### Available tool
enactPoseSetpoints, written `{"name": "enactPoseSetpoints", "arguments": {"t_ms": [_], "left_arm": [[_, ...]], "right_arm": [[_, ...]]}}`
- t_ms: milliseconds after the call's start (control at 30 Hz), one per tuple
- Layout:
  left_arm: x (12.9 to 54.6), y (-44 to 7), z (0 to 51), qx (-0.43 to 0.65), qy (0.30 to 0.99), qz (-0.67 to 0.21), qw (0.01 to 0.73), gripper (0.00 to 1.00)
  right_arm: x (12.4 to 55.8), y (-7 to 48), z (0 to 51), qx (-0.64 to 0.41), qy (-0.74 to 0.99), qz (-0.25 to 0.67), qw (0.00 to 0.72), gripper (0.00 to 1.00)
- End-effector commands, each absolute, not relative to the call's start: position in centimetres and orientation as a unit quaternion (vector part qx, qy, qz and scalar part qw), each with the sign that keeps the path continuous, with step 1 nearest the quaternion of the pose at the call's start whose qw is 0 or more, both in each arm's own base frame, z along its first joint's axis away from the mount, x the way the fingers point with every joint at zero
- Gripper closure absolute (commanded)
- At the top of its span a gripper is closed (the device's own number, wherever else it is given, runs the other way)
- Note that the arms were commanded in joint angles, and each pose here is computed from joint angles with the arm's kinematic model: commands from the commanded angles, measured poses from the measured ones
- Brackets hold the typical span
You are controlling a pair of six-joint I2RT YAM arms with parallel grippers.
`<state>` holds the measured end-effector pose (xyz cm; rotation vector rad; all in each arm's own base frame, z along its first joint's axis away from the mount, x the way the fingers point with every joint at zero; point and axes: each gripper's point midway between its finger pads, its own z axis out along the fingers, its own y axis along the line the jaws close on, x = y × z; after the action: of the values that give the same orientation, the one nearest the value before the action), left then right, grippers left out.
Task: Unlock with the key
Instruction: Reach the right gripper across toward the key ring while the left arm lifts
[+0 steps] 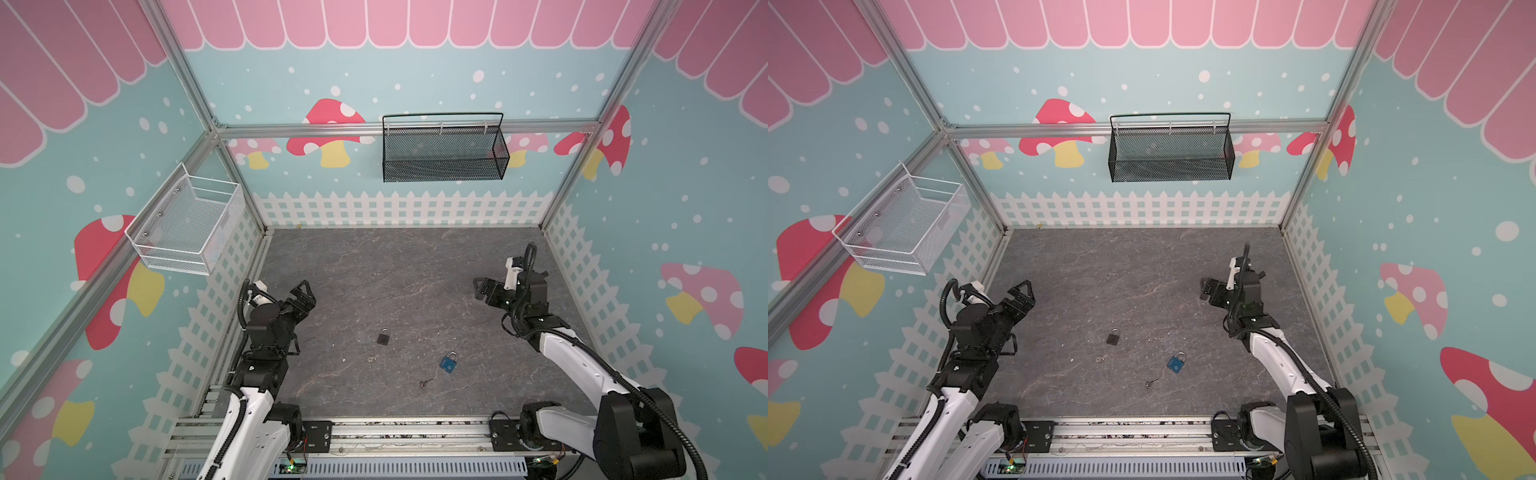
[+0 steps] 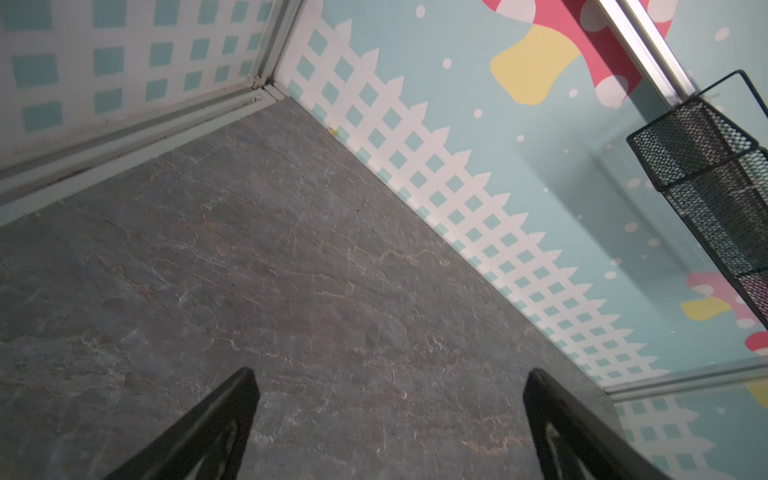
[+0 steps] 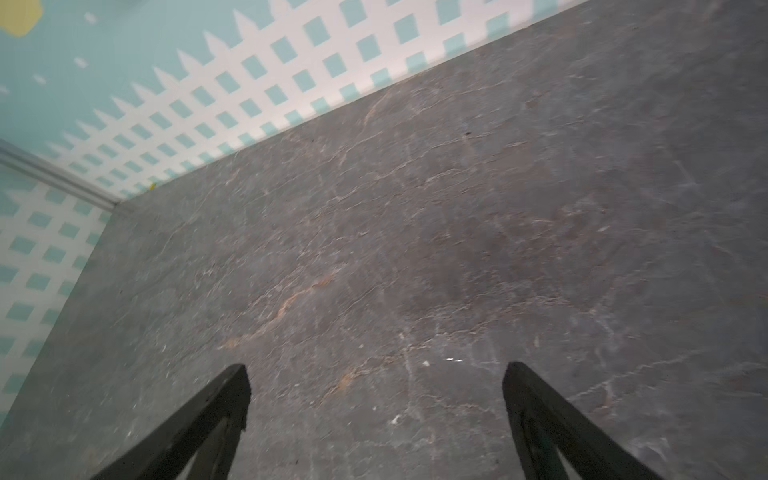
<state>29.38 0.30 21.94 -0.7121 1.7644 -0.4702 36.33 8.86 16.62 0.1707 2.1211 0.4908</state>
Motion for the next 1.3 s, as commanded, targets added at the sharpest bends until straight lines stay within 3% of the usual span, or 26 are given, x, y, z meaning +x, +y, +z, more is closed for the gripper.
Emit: {"name": "enactPoseSetpoints", "arguments": {"t_ms": [0,300,733,1267], "left_arm": [[27.5,-2.1,21.0,-0.29,0.787,-0.24,0.49,0.0],[24.4,-5.3,17.8,-0.26,0.856,-0.229,0.384,0.0],[22.8,-6.4,14.4,-0.259,0.89,-0.178,0.33,0.0],[22.1,-4.5,13.1,-0.293,0.885,-0.137,0.335,0.0]], "right_arm": [[34.5,12.6,16.5,0.026,0.881,0.217,0.42,0.02],[28.9,23.1,15.7,-0.101,0.907,0.219,0.345,0.02],[21.6,33.3,11.0,-0.226,0.918,0.187,0.269,0.02],[21.5,38.2,6.5,-0.261,0.922,0.125,0.257,0.02]]}}
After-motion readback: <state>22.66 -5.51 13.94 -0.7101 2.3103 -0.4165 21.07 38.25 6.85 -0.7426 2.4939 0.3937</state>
